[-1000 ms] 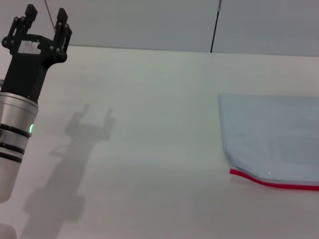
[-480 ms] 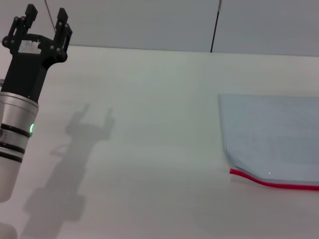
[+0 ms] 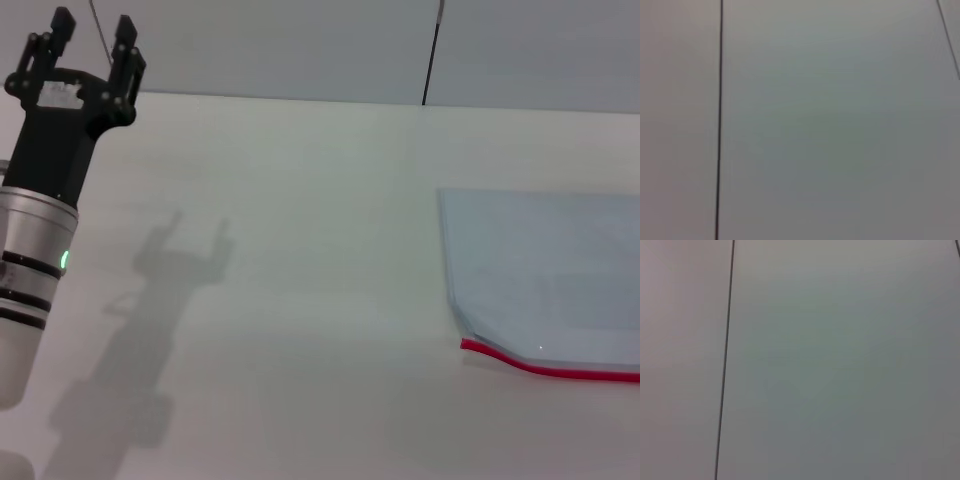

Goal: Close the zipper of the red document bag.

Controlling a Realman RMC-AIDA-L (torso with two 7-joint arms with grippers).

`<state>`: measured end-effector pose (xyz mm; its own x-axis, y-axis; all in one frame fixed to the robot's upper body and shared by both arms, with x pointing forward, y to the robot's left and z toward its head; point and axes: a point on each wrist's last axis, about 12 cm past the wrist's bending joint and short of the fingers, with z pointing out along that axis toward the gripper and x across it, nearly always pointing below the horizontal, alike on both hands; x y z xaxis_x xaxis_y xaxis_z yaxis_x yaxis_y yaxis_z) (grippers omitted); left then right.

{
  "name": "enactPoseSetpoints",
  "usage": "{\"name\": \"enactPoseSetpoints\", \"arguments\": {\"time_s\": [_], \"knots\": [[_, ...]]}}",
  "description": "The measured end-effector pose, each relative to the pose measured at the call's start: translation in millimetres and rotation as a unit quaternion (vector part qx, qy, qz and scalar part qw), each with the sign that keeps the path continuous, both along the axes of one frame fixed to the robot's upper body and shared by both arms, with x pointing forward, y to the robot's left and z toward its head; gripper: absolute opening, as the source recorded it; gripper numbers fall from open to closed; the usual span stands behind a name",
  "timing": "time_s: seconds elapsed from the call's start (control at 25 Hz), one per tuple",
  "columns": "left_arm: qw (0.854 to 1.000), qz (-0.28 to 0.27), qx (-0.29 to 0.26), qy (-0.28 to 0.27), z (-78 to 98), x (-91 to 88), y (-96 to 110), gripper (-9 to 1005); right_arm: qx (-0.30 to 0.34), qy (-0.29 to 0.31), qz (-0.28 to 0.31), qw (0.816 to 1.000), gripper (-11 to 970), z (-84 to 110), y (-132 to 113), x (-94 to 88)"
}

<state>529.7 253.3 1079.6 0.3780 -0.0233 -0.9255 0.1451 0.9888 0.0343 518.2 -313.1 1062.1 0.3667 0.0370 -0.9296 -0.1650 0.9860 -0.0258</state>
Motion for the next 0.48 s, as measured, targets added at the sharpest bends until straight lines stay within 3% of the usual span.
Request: {"name": "enactPoseSetpoints", "arguments": {"time_s": [0.48], "knots": [[1.000, -0.019, 0.016, -0.002, -3.9, -0.2, -10.2, 616, 0.002, 0.000, -0.007, 1.000, 889, -0.6, -2.4, -1.4]]}}
